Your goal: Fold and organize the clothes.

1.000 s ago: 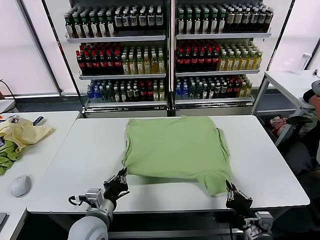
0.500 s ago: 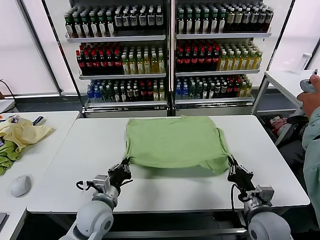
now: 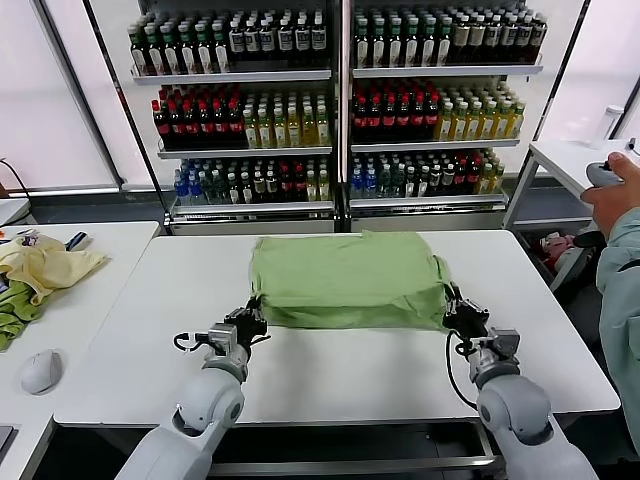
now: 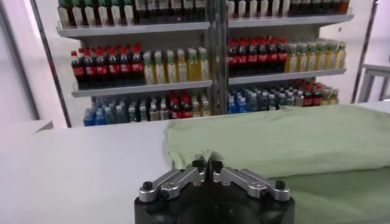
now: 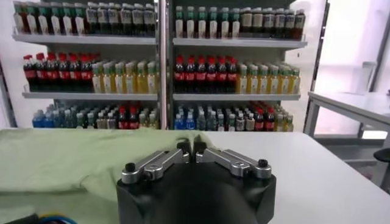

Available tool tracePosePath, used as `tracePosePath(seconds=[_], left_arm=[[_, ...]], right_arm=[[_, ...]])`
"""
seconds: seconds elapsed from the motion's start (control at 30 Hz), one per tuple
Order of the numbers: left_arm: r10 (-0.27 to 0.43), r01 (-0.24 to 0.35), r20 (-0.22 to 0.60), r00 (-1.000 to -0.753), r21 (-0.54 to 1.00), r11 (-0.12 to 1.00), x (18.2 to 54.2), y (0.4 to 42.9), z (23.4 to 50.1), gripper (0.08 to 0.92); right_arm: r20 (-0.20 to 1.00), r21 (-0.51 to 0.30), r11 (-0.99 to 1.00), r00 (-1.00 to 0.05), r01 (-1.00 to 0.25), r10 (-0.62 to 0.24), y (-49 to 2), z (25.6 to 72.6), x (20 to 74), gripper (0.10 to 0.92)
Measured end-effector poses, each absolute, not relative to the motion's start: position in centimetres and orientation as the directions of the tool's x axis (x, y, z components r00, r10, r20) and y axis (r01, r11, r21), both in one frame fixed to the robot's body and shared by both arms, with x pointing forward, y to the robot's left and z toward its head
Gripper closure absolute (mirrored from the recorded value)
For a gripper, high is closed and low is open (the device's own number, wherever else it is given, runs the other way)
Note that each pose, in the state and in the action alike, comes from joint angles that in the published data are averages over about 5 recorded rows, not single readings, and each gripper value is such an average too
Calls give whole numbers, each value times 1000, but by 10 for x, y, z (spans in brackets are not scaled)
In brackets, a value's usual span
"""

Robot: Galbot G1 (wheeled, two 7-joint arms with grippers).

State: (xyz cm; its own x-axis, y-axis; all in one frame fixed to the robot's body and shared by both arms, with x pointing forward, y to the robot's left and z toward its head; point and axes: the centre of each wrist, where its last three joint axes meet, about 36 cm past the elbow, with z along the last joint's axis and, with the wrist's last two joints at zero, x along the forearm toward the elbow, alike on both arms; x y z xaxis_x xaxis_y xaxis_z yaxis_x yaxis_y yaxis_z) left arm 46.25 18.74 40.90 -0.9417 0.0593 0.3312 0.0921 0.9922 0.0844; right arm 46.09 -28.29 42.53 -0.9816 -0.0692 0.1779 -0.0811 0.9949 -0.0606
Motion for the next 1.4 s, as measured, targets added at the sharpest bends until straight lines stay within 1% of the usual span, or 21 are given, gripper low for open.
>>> tracePosePath(seconds=[0.13,0.2,0.27,0.33,0.73,0.97,1.07,1.2,1.27,1.33,1.4], left_arm=[[48,90,339,-939,107,990,471,185,403,888],[43,88,342,-939,116,989,475,184,401,875],[37,84,343,-938,124,989,478,182,400,838],[29,80,345,-938,132,988,480,182,398,792],[-6,50,347,-938,152,987,476,185,395,448],[-6,51,362,-932,147,988,470,185,390,244],[-3,53,374,-928,142,988,470,184,387,191],[-6,50,383,-924,134,990,473,181,384,178],[-7,47,382,-924,132,990,474,180,384,198],[-9,45,382,-924,132,990,476,178,384,235],[-13,43,385,-923,135,990,478,176,383,293]], right_arm=[[189,-77,993,-979,-88,-72,-279,420,470,896],[198,-86,992,-978,-90,-72,-278,417,473,892],[206,-95,991,-976,-92,-71,-277,415,475,866],[212,-103,990,-975,-95,-72,-277,414,476,814],[234,-117,988,-969,-105,-76,-290,414,465,478],[258,-135,988,-965,-72,-35,-302,414,460,288],[285,-138,989,-958,-61,-19,-305,410,461,225],[324,-137,989,-946,-52,-5,-305,402,462,201],[341,-135,990,-940,-50,-1,-304,399,464,206],[358,-133,990,-934,-50,1,-302,396,466,234],[374,-130,990,-928,-50,2,-301,394,469,289]])
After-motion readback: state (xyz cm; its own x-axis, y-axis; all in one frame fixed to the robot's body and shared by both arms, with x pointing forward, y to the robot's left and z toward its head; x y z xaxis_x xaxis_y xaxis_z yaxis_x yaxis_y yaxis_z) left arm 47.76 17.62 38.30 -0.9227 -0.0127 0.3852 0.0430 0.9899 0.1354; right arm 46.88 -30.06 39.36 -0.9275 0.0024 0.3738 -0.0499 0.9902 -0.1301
